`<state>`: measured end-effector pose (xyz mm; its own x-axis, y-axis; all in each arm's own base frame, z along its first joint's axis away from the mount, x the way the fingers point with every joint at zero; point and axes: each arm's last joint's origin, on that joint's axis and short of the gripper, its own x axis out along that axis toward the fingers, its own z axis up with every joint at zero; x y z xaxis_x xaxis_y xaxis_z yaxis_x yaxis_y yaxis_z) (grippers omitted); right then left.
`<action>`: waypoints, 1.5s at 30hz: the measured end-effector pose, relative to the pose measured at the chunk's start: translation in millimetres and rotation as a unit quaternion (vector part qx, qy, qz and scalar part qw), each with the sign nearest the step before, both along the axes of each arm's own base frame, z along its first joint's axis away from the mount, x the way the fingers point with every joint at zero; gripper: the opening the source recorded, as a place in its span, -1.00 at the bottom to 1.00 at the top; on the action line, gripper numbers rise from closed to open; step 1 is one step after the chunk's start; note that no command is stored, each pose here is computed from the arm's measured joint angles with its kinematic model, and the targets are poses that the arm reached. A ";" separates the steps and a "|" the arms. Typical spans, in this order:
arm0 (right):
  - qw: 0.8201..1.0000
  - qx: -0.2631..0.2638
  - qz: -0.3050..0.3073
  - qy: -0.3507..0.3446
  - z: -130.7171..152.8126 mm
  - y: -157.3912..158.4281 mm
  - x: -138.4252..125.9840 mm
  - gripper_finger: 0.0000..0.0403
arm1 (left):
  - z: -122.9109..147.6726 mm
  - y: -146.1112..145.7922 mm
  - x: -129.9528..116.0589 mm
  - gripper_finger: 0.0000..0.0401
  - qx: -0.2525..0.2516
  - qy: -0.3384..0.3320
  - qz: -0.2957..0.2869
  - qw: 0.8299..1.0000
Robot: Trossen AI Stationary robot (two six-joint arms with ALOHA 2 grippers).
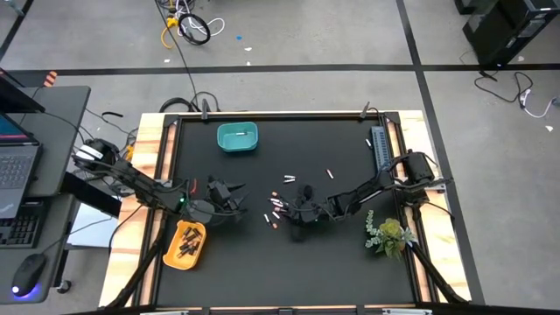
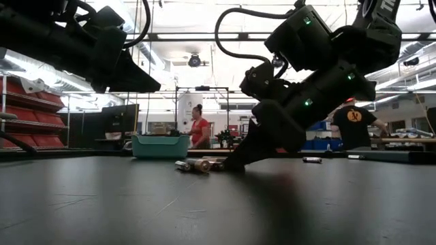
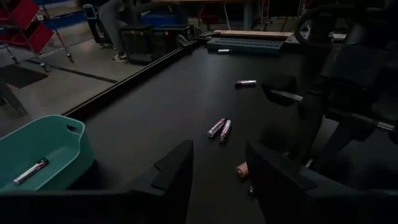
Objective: Sort batteries
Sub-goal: Put the black battery into the yellow bin
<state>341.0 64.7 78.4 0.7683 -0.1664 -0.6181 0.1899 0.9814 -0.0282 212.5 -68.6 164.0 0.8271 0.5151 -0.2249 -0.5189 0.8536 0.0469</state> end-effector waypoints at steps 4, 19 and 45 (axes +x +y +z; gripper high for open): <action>1.000 -0.002 0.003 -0.009 2.5 0.2 0.8 -0.81 | 0.0 0.0 0.0 -0.19 0.000 0.000 0.000 1.000; 0.996 -0.057 0.035 -0.055 69.0 13.4 -13.9 -0.81 | 0.1 -3.0 1.6 -0.16 -0.057 -0.017 -0.041 0.997; 0.951 -0.226 0.016 -0.211 81.6 22.2 -28.4 -0.81 | 27.0 9.6 19.8 0.03 -0.232 -0.233 -0.005 0.944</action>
